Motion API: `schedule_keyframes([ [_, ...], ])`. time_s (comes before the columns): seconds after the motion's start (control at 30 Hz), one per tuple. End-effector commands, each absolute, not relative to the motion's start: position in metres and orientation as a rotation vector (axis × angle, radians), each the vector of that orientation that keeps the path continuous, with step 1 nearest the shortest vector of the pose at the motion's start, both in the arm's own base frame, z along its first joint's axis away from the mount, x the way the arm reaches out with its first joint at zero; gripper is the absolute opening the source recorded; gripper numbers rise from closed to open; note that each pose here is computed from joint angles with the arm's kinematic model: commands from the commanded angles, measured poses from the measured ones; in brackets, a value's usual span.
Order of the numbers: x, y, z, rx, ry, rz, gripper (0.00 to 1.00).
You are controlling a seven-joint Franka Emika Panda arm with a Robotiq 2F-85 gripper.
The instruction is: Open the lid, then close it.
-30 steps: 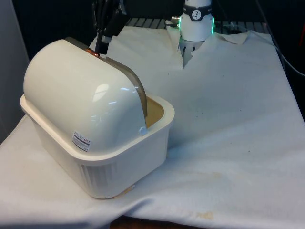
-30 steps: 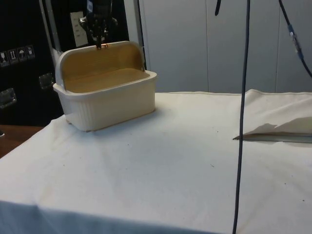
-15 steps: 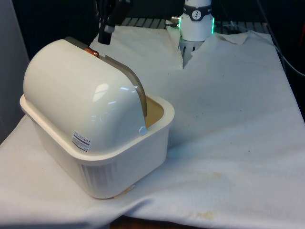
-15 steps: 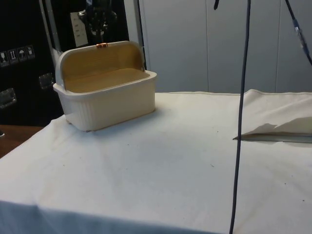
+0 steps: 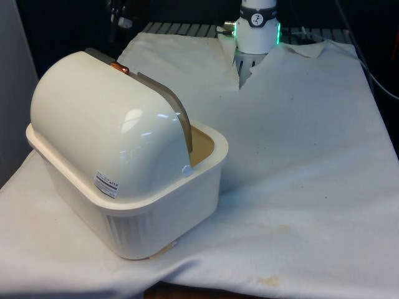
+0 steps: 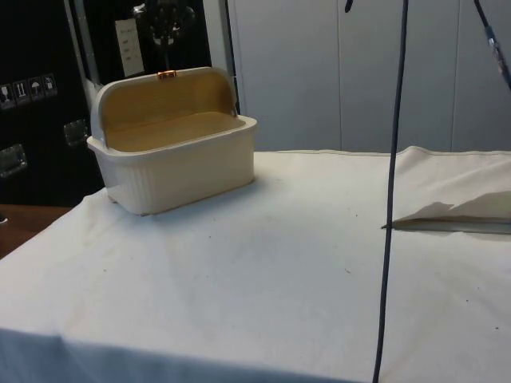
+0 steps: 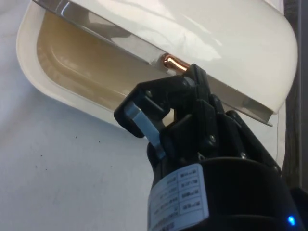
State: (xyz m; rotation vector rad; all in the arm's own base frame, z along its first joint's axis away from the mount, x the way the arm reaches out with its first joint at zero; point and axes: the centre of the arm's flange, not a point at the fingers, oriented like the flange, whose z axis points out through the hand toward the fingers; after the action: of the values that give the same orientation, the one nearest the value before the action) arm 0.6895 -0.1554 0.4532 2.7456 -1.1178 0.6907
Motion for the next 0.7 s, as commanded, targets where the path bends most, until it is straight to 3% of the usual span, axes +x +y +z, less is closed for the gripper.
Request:
schedule_keyframes([
  [0.0, 0.690, -0.157, 0.453, 2.757, -1.116, 0.694, 0.00],
  [0.67, 0.696, -0.159, 0.431, 2.730, -1.091, 0.705, 0.00],
])
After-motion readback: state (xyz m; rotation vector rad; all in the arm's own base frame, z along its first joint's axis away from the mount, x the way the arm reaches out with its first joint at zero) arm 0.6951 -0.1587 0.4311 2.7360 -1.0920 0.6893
